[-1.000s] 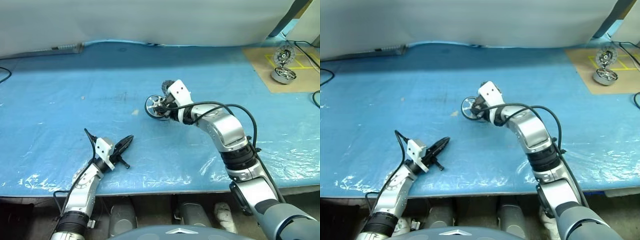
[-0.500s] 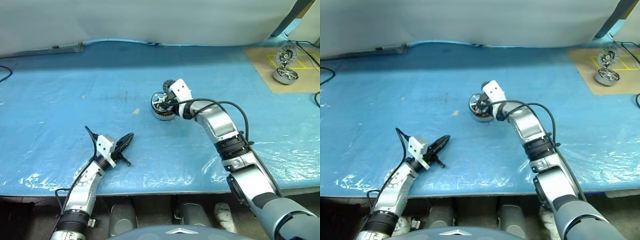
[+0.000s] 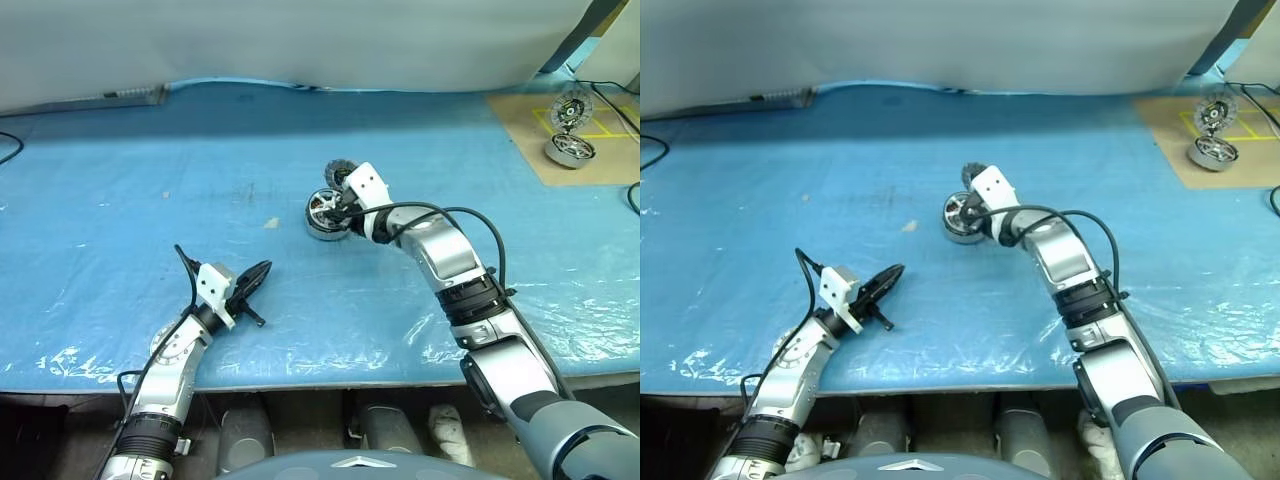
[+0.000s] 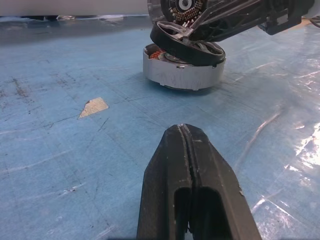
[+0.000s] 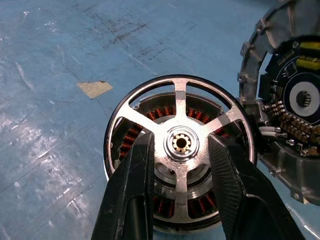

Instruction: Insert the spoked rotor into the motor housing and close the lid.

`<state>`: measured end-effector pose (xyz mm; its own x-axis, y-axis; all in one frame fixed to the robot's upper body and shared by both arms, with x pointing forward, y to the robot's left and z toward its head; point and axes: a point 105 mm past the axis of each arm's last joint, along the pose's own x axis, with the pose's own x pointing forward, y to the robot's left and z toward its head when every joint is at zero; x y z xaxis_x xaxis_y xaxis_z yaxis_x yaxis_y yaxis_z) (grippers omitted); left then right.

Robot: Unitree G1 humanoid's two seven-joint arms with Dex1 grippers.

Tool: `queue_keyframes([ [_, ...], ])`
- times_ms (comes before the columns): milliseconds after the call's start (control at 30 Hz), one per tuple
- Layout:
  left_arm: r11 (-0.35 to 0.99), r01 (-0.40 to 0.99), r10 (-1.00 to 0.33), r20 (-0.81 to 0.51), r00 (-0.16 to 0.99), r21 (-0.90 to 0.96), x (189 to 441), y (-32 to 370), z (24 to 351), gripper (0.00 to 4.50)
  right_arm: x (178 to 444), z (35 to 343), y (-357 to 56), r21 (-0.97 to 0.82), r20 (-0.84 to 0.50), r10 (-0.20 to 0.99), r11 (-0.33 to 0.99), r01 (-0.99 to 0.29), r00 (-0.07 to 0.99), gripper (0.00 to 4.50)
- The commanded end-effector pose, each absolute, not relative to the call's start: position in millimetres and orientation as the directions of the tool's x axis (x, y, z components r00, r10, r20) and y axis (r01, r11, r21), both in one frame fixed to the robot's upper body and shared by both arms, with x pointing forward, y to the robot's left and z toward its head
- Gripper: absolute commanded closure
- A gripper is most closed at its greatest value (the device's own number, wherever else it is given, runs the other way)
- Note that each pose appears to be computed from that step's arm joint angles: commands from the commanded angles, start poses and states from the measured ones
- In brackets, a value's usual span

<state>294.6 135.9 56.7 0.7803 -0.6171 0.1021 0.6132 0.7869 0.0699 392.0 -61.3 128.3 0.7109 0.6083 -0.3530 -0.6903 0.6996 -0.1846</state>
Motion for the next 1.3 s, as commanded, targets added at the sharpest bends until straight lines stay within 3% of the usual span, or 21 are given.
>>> queue_keyframes([
  [33,0.782,0.617,-0.624,0.131,0.771,0.091,294.4,133.7,66.5,4.50,390.5,142.7,-58.8,-0.216,-0.311,0.622,0.690,-0.691,0.719,3.31],
  [500,0.784,0.615,-0.620,0.128,0.774,0.084,294.2,133.8,63.6,4.50,391.2,140.3,-61.2,-0.264,-0.323,0.605,0.681,-0.683,0.728,3.31],
  [533,0.785,0.614,-0.620,0.127,0.774,0.084,294.1,134.1,63.2,4.50,391.7,140.4,-61.4,-0.265,-0.322,0.604,0.682,-0.682,0.729,2.60],
  [767,0.786,0.613,-0.619,0.124,0.776,0.084,294.9,135.7,62.5,4.50,391.7,143.8,-60.0,-0.268,-0.310,0.602,0.687,-0.675,0.736,0.25],
  [800,0.785,0.614,-0.619,0.124,0.775,0.084,295.0,135.7,62.7,4.50,391.2,144.1,-59.6,-0.266,-0.309,0.605,0.686,-0.677,0.734,0.02],
  [933,0.783,0.616,-0.622,0.123,0.774,0.084,295.1,135.4,62.6,4.50,387.7,146.3,-55.8,-0.240,-0.299,0.627,0.681,-0.692,0.720,0.02],
  [1033,0.782,0.618,-0.624,0.123,0.772,0.085,295.1,135.2,62.4,4.50,386.7,147.4,-54.7,-0.230,-0.291,0.631,0.684,-0.692,0.720,0.62],
  [1300,0.778,0.622,-0.628,0.121,0.769,0.087,294.9,135.3,61.7,4.50,390.1,142.2,-53.4,-0.206,-0.278,0.605,0.721,-0.661,0.746,3.39],
])
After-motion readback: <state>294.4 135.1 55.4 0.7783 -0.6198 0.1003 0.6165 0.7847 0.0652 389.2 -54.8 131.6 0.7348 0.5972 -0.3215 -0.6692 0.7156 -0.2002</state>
